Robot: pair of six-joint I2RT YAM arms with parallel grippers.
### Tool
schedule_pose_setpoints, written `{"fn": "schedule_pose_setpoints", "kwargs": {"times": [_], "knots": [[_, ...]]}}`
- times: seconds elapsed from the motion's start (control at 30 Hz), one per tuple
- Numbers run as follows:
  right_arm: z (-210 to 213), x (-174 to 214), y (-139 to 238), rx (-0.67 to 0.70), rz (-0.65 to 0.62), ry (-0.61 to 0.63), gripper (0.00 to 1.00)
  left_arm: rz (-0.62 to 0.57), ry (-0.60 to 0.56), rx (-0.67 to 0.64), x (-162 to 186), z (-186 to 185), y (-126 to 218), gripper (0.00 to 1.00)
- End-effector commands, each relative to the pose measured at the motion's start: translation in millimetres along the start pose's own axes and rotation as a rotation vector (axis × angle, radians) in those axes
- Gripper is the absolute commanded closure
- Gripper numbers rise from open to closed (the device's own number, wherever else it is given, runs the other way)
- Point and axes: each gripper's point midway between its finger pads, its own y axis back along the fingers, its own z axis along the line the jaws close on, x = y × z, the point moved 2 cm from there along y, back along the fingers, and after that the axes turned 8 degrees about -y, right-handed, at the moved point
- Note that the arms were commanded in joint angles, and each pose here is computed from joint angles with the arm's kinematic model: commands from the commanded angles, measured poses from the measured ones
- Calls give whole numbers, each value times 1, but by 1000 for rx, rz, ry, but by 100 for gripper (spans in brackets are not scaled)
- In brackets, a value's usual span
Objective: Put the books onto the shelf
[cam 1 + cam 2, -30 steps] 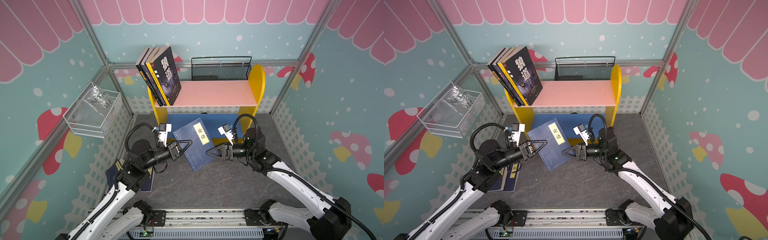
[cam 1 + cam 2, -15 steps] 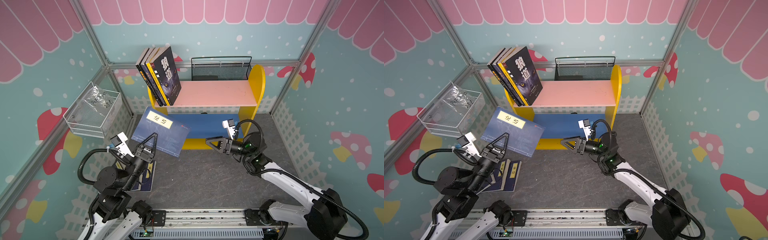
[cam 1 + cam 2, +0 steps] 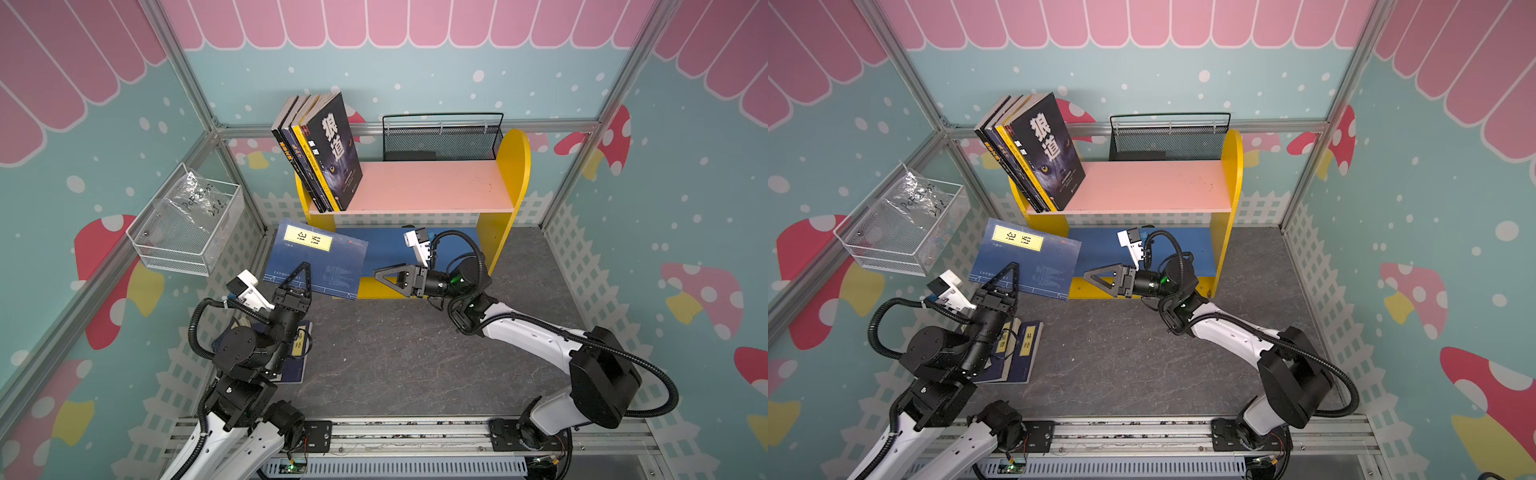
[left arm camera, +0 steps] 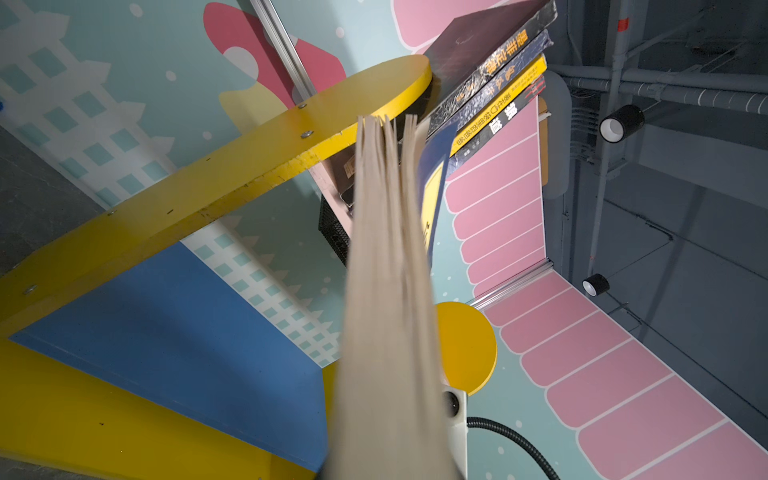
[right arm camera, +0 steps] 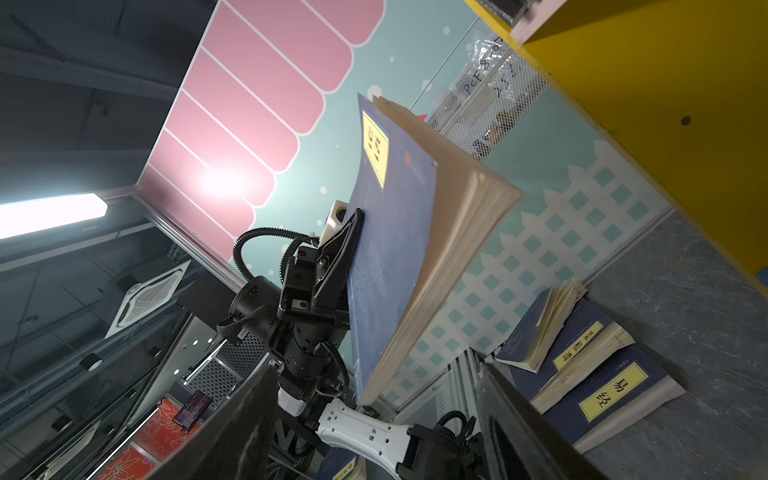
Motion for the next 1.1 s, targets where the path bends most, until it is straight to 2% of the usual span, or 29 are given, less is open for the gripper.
{"fn": "schedule_pose_setpoints", "kwargs": {"times": [0.0, 0.2, 0.33, 0.77, 0.83, 0.97, 1.07], "knots": [[9, -5, -12, -47, -10, -13, 23, -47, 64, 45, -10, -11, 0, 100], [5, -8, -28, -62, -13, -34, 24, -18, 77, 40, -3, -9, -5, 100], [9, -11, -34, -82, -28, -31, 30, -18, 90, 40, -2, -6, -5, 100], [-6, 1, -46, -132, -18, -121, 80, -4, 103, 21, 4, 0, -6, 99], [-8, 0, -45, -136, -29, -129, 85, 9, 91, 12, 6, 2, -5, 89], [-16, 1, -41, -118, -41, -155, 89, 21, 51, -44, 7, 12, 2, 45], [-29, -2, -27, -86, -80, -180, 91, 26, -14, -114, 1, 21, 16, 23]]}}
